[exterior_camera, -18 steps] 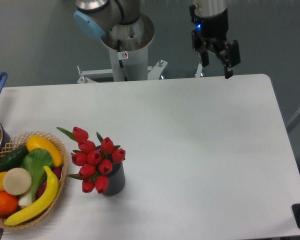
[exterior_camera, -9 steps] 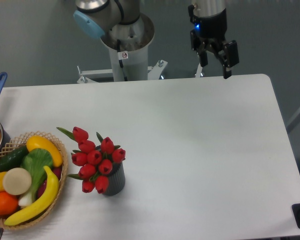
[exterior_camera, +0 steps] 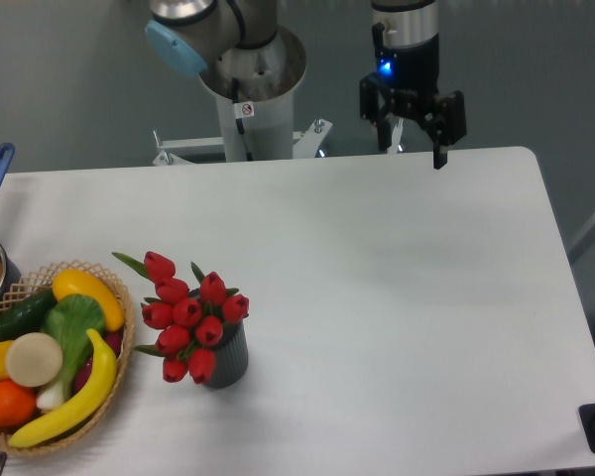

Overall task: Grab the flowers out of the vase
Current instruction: 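Move the open gripper down toward the red tulip stems above the vase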

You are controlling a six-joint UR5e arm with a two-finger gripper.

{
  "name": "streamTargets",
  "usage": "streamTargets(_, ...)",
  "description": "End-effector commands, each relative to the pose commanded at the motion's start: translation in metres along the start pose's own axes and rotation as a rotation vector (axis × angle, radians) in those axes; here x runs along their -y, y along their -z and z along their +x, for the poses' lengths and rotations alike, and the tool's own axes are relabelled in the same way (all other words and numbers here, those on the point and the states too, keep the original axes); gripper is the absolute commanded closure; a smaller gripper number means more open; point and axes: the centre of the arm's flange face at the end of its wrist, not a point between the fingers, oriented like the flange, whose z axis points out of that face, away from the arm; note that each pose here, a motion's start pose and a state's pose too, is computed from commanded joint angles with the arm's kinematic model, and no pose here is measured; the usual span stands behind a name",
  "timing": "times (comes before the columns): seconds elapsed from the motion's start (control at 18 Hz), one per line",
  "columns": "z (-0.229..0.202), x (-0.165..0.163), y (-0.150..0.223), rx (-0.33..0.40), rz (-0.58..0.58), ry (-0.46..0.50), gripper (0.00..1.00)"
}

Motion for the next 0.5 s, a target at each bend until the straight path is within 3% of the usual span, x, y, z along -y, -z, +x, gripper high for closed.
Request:
streamTargets(0.22, 0.005, 0.028, -0.026, -0.054, 0.142, 0.089, 0.0)
streamTargets(0.5, 0.022, 0.063, -0.058, -0.146, 0.265, 0.053, 0.0)
